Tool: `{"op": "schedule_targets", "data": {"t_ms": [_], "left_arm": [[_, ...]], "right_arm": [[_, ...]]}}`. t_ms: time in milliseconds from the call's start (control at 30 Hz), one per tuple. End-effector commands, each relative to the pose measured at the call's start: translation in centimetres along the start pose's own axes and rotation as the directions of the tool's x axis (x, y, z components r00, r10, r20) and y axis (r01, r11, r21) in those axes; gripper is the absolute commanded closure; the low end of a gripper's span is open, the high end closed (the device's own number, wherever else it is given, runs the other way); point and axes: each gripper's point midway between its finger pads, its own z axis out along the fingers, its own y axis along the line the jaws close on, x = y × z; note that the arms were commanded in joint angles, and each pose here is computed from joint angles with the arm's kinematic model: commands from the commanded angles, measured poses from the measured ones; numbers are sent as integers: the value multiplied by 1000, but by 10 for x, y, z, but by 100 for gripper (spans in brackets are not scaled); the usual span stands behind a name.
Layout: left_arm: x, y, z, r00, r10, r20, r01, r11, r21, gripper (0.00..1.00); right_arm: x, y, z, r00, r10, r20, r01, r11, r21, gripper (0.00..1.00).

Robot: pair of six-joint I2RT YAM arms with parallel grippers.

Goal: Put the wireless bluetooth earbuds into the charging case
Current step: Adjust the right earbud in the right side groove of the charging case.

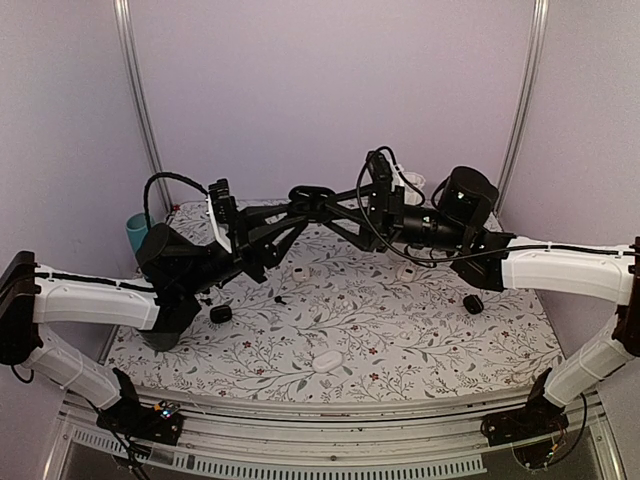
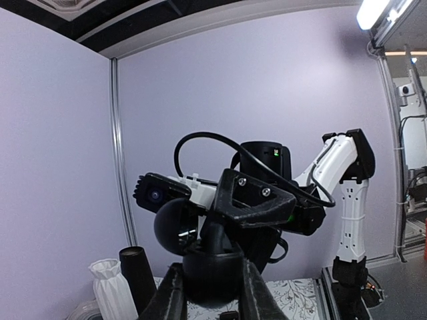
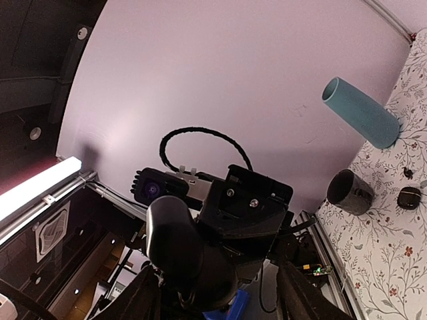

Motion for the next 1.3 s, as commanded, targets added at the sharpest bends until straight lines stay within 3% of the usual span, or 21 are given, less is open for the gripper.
{"op": "schedule_targets", "data": {"t_ms": [0,233,700,833,1033,1267], "left_arm": [[-4,-3,2,1000,22,21,-22,1000,1,100],[-3,-2,3,999,27,19,-27,1000,-2,100],[-9,7,4,999,30,36,-28,998,-50,100],[-8,8,4,999,26,31,-24,998,-52,100],[-7,12,3,1000,16,26,-14,998,-69,100],[-9,18,1,999,-25,28,27,997,-73,100]], "right_arm": [[-7,10,4,1000,-14,0,14,999,-41,42],[-6,7,5,1000,-3,-11,3,999,-45,51],[-4,8,5,1000,-3,-19,2,999,-48,88],[-4,9,5,1000,-9,-21,8,999,-52,87],[-6,15,3,999,-42,-13,41,997,-59,73],[-6,26,-3,993,-122,-5,121,991,-53,65]]}}
